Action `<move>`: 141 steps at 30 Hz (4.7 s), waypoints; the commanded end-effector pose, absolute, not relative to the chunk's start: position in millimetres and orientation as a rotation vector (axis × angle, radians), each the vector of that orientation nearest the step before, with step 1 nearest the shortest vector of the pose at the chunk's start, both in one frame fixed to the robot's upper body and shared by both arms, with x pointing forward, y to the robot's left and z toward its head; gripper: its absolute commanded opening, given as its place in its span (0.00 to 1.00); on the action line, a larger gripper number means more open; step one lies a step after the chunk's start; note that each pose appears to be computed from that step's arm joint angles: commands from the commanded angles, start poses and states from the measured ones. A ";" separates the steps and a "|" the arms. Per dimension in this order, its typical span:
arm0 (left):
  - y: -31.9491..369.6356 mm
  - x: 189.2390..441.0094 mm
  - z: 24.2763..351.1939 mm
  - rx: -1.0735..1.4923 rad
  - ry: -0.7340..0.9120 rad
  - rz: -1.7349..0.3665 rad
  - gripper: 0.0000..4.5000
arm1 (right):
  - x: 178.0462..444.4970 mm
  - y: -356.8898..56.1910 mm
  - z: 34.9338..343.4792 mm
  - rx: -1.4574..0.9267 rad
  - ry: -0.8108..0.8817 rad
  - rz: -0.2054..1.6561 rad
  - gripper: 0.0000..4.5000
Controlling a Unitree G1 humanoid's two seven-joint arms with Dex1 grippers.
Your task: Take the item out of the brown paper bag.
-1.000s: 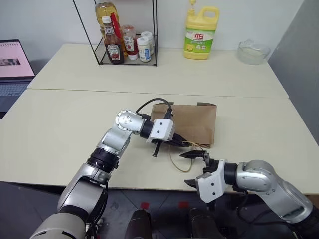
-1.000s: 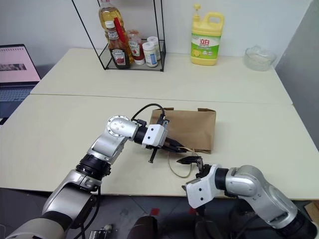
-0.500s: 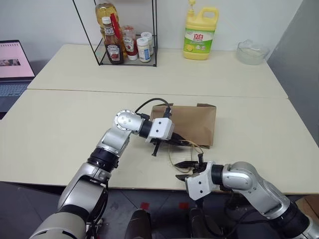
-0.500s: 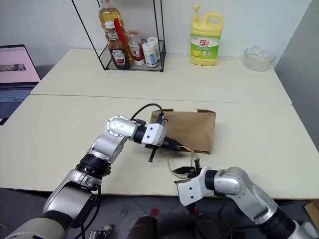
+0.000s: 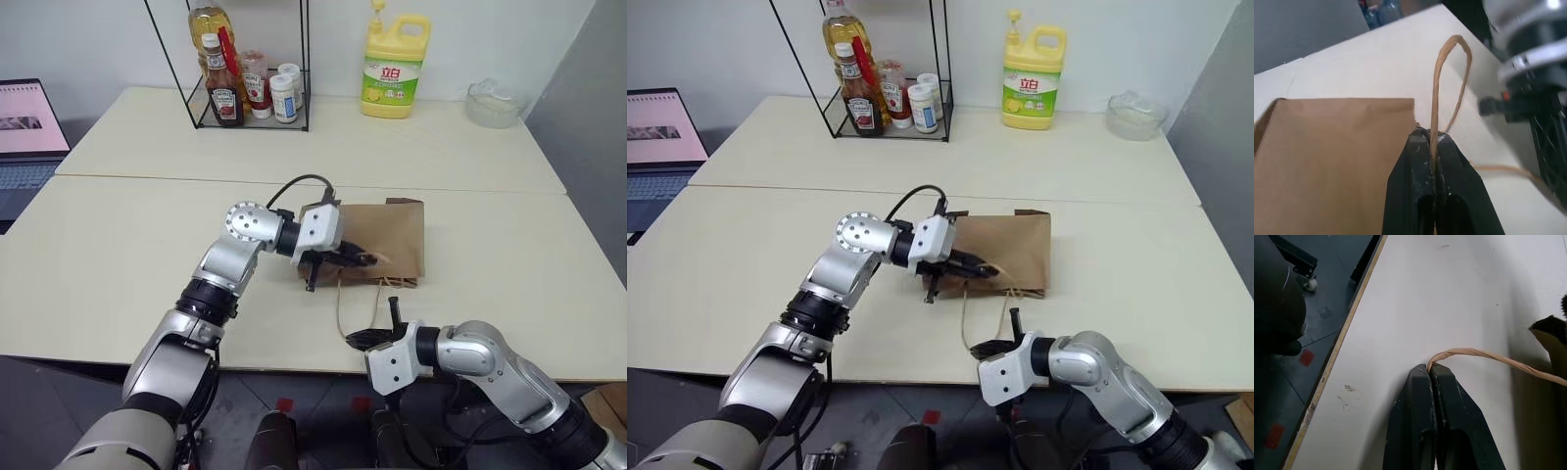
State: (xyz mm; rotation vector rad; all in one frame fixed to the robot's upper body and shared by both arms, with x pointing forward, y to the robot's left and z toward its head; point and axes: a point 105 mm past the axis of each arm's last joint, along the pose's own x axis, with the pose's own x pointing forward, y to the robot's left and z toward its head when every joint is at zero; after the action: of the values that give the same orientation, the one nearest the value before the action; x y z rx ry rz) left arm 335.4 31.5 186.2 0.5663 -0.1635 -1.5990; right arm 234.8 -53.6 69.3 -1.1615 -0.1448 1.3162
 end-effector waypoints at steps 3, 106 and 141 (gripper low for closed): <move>24.0 351.7 249.1 0.416 -0.272 -1.492 0.00 | 227.0 -64.9 38.2 -1.187 0.024 1.372 0.01; 19.8 340.0 289.0 0.282 -0.307 -1.581 0.00 | 352.0 -46.7 150.9 -1.400 0.123 0.865 0.99; 26.0 352.6 282.5 0.333 -0.312 -1.516 0.00 | 339.3 -45.9 177.5 -1.380 -0.008 0.945 0.55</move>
State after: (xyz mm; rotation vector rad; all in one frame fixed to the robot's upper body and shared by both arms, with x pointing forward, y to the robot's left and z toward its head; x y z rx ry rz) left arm 355.1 27.6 264.1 0.2949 -0.2424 -1.5247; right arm 343.4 -52.2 146.0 -1.3961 0.1044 0.9741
